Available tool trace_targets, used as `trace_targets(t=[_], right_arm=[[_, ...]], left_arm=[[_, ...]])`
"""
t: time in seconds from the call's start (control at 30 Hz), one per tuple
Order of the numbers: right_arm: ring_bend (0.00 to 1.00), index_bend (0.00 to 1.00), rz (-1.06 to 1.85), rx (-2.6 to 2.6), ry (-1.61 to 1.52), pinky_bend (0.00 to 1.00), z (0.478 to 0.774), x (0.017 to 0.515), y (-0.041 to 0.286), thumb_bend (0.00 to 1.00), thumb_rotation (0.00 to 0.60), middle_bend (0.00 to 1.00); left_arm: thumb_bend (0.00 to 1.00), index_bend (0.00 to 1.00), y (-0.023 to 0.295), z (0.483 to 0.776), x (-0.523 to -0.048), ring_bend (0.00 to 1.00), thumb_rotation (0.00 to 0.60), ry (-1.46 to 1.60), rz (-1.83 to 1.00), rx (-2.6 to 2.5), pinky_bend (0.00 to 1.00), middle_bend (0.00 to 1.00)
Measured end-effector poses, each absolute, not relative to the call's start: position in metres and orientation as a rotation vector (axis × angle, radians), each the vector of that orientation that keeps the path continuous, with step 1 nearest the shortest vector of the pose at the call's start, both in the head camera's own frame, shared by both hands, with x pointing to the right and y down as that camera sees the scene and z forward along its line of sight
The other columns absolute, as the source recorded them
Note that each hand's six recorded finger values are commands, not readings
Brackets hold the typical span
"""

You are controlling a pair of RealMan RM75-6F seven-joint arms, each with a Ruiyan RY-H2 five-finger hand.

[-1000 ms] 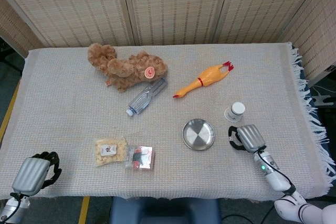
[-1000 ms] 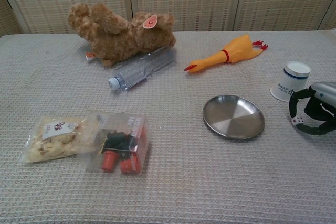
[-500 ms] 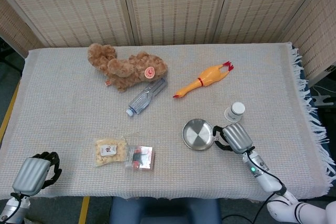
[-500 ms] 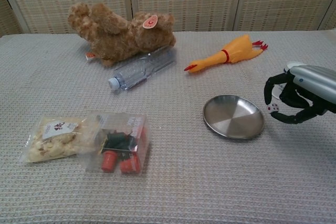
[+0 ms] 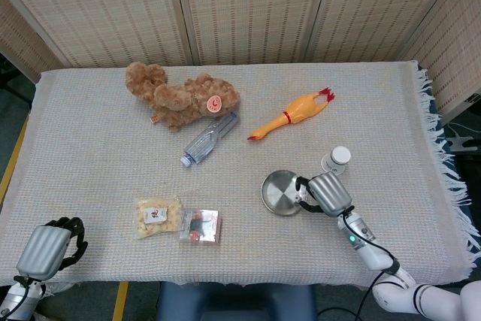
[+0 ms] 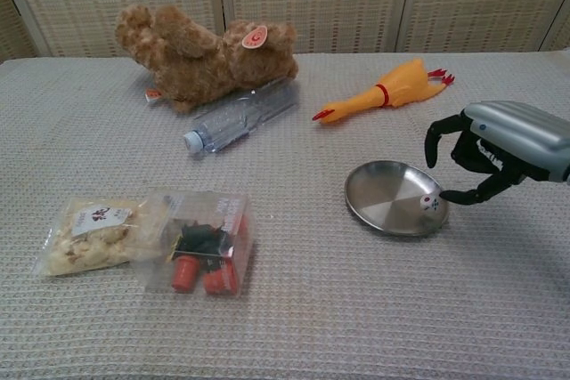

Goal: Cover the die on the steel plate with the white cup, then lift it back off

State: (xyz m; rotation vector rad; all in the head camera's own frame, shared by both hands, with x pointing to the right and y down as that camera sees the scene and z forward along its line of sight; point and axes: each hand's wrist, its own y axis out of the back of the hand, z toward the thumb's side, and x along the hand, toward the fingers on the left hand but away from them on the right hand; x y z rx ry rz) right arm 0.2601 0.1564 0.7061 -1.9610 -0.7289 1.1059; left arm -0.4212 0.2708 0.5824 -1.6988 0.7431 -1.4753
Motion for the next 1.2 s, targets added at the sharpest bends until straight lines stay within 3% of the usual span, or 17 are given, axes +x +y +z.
trace_targets(t=[0.13,0.37,0.5,0.83,1.2], right_arm=[[0.45,0.42,1.083,-1.949,-0.758,0.88,0.700,0.267,0.152,0.06,0.600,0.56],[0.17,0.40,1.095,-1.876,-0.798,0.49,0.695,0.288,0.136,0.06,0.600,0.34],[0.07,0.36,1.130,-1.812,-0.821,0.31,0.694,0.307,0.124,0.06,0.600,0.25],[0.04,0.32,1.281,-1.755,-0.887,0.28,0.709,0.347,0.103,0.06,0.600,0.22],[0.04,0.31,1.314,-1.794,-0.967,0.28,0.729,0.348,0.086,0.06,0.600,0.20]], left_arm=[[0.37,0.28,0.271,0.583,-0.421,0.42,0.600,0.739,-1.478,-1.700,0.57,0.44],[0.37,0.28,0.271,0.583,-0.421,0.42,0.600,0.738,-1.479,-1.700,0.57,0.44],[0.37,0.28,0.272,0.585,-0.420,0.42,0.600,0.730,-1.483,-1.701,0.57,0.44],[0.37,0.28,0.272,0.585,-0.419,0.42,0.600,0.724,-1.482,-1.700,0.57,0.44],[0.37,0.28,0.272,0.585,-0.419,0.42,0.600,0.722,-1.483,-1.699,0.57,0.44]])
